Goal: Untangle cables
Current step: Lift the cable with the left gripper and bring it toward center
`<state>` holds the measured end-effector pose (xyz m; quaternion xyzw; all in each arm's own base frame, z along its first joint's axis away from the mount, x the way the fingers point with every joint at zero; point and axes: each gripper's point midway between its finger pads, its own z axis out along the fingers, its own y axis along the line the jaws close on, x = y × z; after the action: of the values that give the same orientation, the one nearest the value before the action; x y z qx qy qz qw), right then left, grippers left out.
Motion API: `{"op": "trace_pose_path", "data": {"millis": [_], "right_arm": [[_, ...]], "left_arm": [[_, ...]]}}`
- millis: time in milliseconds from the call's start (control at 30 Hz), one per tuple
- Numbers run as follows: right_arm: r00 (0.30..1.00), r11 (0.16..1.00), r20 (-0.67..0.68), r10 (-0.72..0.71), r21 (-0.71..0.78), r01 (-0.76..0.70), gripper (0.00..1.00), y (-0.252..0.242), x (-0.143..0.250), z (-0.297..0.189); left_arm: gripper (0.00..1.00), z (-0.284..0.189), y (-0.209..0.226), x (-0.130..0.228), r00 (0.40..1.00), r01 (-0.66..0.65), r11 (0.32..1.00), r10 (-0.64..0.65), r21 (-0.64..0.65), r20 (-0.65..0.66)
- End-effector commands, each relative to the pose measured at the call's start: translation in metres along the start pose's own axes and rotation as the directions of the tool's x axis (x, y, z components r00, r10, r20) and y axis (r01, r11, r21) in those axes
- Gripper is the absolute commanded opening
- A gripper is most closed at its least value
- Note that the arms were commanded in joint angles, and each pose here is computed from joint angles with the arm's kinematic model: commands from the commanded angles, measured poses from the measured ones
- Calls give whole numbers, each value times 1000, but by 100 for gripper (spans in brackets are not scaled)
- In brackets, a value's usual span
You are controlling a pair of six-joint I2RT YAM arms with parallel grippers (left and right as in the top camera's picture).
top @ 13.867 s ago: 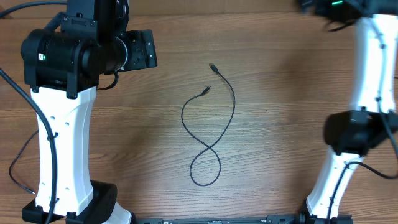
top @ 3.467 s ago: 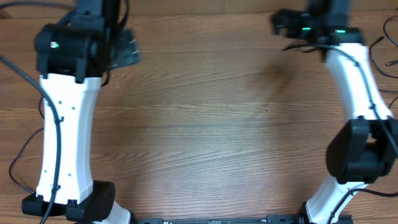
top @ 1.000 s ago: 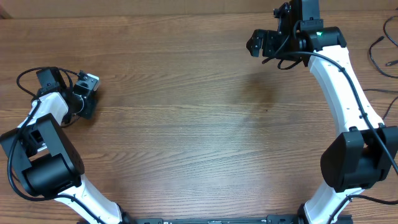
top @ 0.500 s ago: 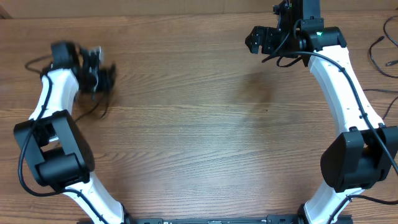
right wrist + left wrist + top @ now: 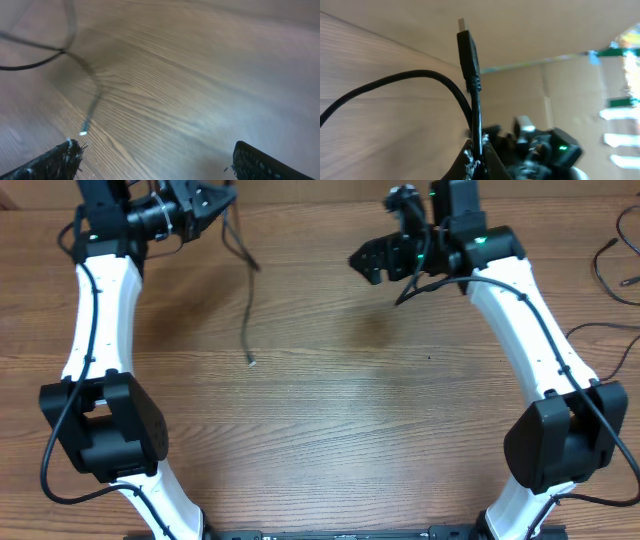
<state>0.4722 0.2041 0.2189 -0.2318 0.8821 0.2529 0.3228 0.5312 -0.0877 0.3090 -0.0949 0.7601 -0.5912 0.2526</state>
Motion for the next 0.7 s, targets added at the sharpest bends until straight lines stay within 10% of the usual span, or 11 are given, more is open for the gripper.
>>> {"op": "trace_pose_path", "data": {"millis": [0, 667], "right_arm": [[970, 972, 83, -229, -39, 232, 96, 36, -22, -4], [892, 897, 210, -400, -109, 428, 98, 108, -44, 11]], "left_arm": [[4, 13, -51, 25, 981, 164, 982, -152, 91, -122], [4, 31, -52, -17, 944, 289, 954, -297, 74, 143]]}}
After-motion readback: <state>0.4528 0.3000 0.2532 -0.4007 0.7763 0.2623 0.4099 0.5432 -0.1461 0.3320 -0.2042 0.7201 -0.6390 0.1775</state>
